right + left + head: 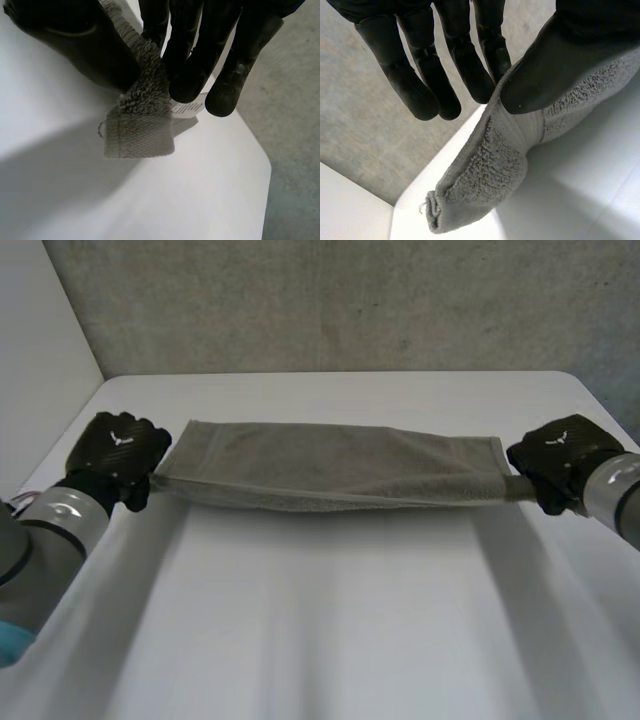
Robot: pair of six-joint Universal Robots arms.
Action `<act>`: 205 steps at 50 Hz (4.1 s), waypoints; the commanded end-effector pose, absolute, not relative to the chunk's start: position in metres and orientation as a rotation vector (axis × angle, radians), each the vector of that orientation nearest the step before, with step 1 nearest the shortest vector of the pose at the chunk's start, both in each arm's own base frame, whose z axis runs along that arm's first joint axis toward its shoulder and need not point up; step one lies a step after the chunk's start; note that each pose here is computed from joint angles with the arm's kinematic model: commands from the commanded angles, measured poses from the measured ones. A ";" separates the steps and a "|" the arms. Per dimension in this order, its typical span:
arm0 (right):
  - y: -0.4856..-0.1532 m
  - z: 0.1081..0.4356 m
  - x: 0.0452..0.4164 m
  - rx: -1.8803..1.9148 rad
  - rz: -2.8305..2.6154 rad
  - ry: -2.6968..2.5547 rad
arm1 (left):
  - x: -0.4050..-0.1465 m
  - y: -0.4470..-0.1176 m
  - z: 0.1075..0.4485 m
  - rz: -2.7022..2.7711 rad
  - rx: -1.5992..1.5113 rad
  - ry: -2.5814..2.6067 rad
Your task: Fold the towel.
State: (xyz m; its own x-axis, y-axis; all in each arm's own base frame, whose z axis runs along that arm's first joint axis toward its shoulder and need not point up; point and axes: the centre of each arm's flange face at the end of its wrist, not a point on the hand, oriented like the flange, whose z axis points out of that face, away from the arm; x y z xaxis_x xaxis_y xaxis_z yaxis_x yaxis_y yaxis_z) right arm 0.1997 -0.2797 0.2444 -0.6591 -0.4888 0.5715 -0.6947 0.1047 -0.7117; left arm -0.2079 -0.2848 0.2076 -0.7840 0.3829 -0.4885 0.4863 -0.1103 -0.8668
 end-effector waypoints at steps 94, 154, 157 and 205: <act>-0.394 0.196 0.221 0.835 1.866 -2.207 | -0.303 -0.395 0.152 -2.135 1.008 1.752; -0.332 0.121 0.168 1.033 1.438 -2.289 | -0.255 -0.294 0.179 -2.107 0.901 2.287; -0.339 0.121 0.160 1.004 1.414 -2.265 | -0.255 -0.294 0.180 -2.111 0.900 2.284; -0.195 0.140 0.418 1.835 2.048 -1.478 | -0.224 -0.304 0.228 -2.255 0.660 2.192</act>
